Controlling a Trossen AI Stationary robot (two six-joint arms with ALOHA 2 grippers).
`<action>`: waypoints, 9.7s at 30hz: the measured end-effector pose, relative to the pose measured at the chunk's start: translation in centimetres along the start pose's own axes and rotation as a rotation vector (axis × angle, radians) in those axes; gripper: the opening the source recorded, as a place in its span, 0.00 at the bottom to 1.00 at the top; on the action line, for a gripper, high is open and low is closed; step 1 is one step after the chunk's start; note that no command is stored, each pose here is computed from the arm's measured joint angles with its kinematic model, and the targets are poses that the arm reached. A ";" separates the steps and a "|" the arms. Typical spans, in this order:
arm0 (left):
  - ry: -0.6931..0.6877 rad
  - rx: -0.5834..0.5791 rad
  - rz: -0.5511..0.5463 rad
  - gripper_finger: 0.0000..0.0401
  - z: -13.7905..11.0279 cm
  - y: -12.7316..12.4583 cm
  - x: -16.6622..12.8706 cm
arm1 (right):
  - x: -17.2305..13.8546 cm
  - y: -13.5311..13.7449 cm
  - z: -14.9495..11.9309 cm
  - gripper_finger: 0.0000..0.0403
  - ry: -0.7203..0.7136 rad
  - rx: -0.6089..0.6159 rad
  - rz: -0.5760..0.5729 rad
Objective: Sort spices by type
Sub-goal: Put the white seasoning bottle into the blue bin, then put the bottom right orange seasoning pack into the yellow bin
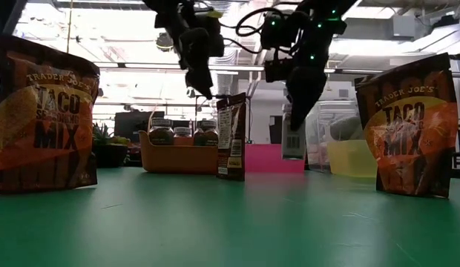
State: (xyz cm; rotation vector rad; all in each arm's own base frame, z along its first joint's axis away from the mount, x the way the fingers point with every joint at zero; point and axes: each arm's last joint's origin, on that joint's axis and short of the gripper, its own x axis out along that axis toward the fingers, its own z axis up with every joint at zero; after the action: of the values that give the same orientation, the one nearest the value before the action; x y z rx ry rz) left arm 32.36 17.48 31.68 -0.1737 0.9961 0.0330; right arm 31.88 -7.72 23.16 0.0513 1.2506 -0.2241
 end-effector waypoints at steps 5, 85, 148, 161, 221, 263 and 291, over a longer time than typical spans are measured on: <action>-0.031 0.006 0.086 0.66 -1.9 -0.6 -0.9 | 1.2 0.2 0.1 0.60 0.025 0.001 0.024; -0.184 0.353 -0.004 0.72 6.7 -7.8 16.8 | -15.0 2.4 -15.9 0.79 -0.456 0.612 -0.185; -0.171 -0.233 0.500 0.47 0.8 9.3 5.4 | -13.3 0.2 -12.3 0.79 -0.508 0.650 -0.280; -0.166 -0.291 0.492 0.47 -2.3 9.4 9.3 | -13.3 0.2 -12.2 0.79 -0.512 0.652 -0.279; -0.331 -0.367 0.324 0.70 -1.0 -8.4 -4.7 | -9.9 15.8 -8.2 0.75 -0.122 0.149 0.234; -0.444 0.050 0.161 0.67 -1.9 -12.5 -8.9 | -2.8 15.0 -2.5 0.04 0.225 0.539 0.207; -0.562 -0.280 0.143 0.57 -12.6 -11.6 -4.4 | -13.0 -5.7 -8.4 0.05 0.079 0.963 -0.085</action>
State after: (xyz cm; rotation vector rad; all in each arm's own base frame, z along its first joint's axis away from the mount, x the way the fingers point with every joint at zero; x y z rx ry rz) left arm 20.71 4.24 30.22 -0.3282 0.4366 0.3359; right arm 19.04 -10.14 33.23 0.8409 1.1249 -0.8881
